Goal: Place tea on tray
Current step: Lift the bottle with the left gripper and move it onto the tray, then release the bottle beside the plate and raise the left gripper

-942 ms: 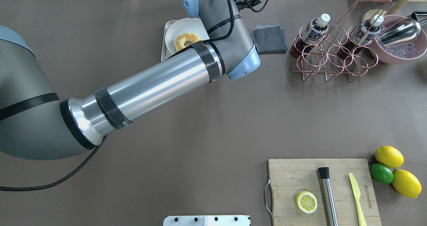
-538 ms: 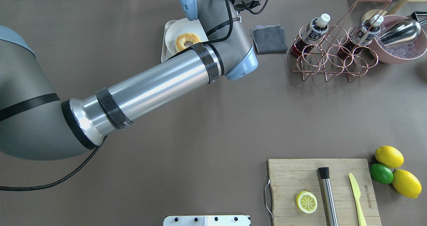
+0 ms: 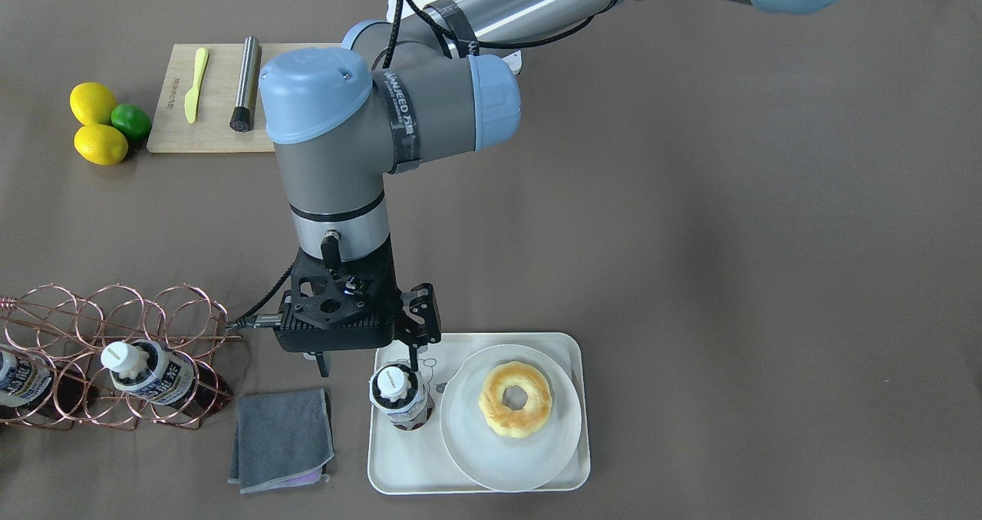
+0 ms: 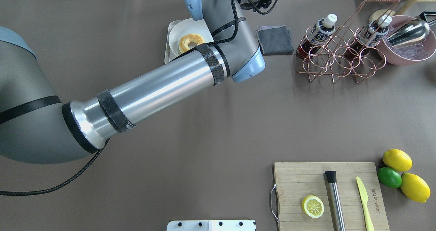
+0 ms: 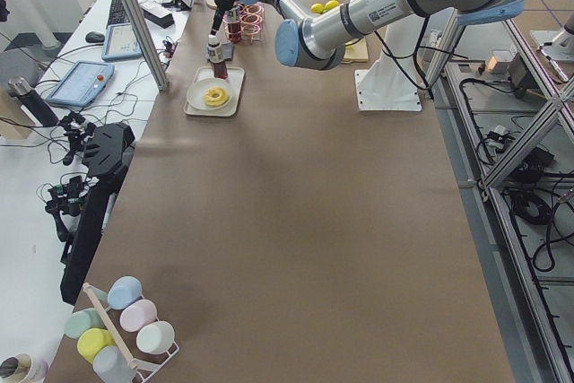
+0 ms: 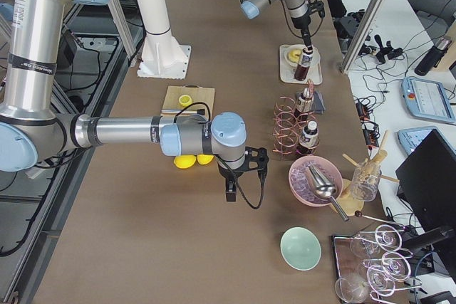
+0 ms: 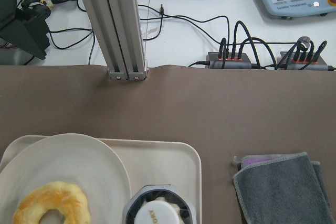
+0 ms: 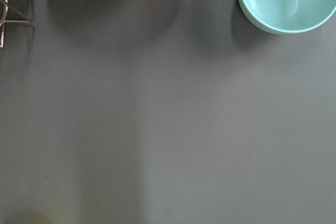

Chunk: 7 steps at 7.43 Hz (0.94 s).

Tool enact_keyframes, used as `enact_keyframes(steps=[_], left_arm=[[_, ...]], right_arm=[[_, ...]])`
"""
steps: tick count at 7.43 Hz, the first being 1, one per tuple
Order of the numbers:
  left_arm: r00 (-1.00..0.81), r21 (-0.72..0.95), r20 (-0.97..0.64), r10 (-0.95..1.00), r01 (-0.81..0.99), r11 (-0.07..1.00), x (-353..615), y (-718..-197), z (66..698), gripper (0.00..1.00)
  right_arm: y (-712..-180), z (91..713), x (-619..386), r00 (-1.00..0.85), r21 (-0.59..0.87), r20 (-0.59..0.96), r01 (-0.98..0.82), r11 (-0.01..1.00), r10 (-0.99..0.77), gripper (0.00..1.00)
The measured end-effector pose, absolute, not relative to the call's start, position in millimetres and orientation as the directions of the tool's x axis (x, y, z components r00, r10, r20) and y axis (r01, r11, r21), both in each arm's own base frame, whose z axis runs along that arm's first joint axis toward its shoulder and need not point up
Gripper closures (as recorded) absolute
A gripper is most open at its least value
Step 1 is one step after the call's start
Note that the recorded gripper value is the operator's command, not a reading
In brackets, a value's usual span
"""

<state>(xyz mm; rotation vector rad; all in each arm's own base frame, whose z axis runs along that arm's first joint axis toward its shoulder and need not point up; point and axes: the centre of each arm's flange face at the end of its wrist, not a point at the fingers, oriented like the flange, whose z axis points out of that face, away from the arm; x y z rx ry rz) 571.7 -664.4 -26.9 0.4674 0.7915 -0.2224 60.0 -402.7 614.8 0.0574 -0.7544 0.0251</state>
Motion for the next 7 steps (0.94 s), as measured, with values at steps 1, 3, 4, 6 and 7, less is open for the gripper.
enact_keyframes(steps=[1, 3, 4, 6, 7], left_arm=[[0.672, 0.298, -0.740, -0.017, 0.352, 0.887, 549.9, -666.1, -30.0, 0.02], [0.684, 0.275, -0.730, 0.005, 0.287, 0.918, 490.5, -640.8, 2.6, 0.02], [0.699, 0.274, -0.715, 0.028, 0.243, 0.931, 457.2, -624.0, 31.2, 0.01], [0.750, 0.328, -0.649, 0.127, 0.126, 0.936, 382.8, -588.3, 115.5, 0.01], [0.779, 0.343, -0.601, 0.179, 0.049, 0.938, 337.7, -573.2, 154.0, 0.01]], right_arm=[[-402.4, 615.1, 60.0, 0.729, 0.043, 0.685, -0.044, 0.998, 0.002, 0.00], [-398.0, 619.9, 60.4, 0.729, 0.031, 0.684, -0.044, 0.999, 0.011, 0.00], [-392.6, 624.7, 60.7, 0.731, 0.019, 0.682, -0.045, 0.999, 0.020, 0.00], [-379.0, 637.3, 61.1, 0.735, -0.013, 0.677, -0.046, 0.999, 0.043, 0.00], [-374.2, 642.5, 61.6, 0.740, -0.024, 0.670, -0.047, 0.999, 0.051, 0.00]])
